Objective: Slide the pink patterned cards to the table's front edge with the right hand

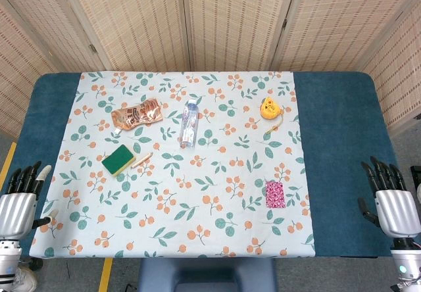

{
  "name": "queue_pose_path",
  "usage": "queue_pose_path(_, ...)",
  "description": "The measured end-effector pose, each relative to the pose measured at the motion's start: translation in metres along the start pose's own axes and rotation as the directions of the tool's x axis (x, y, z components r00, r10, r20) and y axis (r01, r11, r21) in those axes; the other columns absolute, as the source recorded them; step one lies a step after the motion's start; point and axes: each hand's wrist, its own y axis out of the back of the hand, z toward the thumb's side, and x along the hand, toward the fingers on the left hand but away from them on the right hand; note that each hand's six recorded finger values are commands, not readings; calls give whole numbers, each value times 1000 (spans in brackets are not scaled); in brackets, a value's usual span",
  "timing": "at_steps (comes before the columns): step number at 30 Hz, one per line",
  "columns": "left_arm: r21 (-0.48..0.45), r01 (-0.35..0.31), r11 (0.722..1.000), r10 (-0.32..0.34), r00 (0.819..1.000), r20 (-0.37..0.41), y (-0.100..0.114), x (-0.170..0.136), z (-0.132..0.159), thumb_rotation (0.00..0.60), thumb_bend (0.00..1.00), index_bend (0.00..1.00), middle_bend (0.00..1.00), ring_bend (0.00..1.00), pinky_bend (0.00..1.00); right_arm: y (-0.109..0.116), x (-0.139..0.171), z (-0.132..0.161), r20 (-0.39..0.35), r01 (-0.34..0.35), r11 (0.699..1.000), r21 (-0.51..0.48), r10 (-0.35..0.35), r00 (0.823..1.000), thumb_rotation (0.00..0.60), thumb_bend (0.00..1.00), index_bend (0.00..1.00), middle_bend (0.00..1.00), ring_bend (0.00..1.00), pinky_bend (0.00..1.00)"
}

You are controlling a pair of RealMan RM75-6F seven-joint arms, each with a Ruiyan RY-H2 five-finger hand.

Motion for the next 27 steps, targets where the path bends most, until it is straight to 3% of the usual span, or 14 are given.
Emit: queue_pose_path(27, -7, -10, 1000, 10, 1000, -28, -6, -2, -5, 600, 212, 91, 0, 0, 0, 2, -4, 6, -23, -11, 999, -39, 10, 1000, 600, 431, 48, 2, 0, 0)
